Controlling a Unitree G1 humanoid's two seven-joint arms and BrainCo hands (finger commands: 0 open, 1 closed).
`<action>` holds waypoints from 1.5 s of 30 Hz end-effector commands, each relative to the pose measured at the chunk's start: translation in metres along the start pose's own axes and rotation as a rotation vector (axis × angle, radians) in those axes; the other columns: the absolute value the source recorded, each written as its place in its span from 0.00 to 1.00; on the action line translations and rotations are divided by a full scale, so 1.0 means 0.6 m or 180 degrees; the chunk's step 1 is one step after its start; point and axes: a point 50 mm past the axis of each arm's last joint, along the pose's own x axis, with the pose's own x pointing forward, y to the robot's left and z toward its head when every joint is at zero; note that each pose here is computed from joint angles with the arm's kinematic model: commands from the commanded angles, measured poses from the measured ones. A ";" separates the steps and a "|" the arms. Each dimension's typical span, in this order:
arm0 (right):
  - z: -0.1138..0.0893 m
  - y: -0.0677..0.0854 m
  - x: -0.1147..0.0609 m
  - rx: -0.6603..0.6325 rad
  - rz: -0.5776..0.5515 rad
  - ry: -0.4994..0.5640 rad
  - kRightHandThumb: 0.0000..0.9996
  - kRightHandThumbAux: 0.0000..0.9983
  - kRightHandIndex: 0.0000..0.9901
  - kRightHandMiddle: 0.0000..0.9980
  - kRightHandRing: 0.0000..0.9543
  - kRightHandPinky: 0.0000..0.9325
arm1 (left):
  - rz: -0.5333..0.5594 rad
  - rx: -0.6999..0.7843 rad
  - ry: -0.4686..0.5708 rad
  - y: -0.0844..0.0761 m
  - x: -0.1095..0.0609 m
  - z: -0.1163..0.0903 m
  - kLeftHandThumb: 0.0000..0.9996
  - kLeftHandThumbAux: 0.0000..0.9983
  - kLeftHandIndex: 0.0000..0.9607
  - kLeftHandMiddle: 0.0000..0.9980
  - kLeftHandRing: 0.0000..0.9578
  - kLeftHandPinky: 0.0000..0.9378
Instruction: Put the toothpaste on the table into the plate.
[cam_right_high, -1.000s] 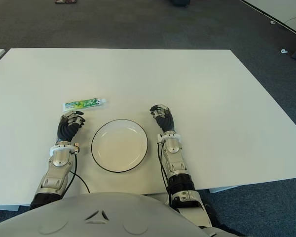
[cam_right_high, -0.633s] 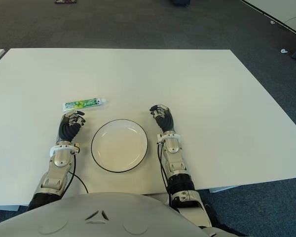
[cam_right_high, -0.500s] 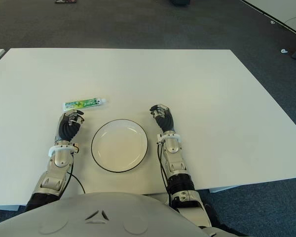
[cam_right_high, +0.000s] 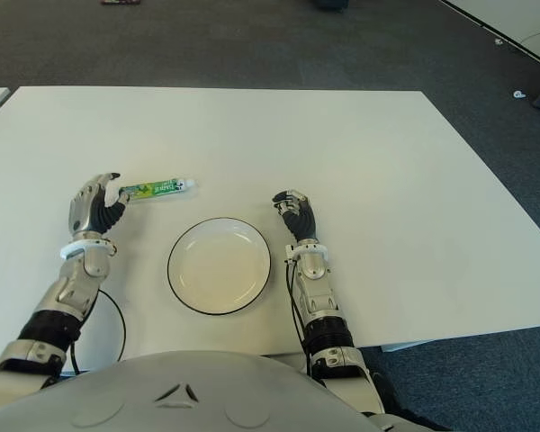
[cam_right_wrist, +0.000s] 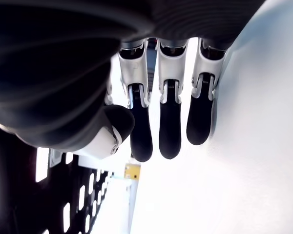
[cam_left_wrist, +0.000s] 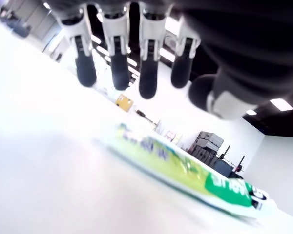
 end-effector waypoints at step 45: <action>-0.007 0.003 -0.014 0.0060 -0.0072 0.0071 0.72 0.73 0.43 0.46 0.45 0.46 | -0.1344 0.1882 -0.1353 0.024 0.132 0.046 0.50 0.19 0.00 0.00 0.00 0.00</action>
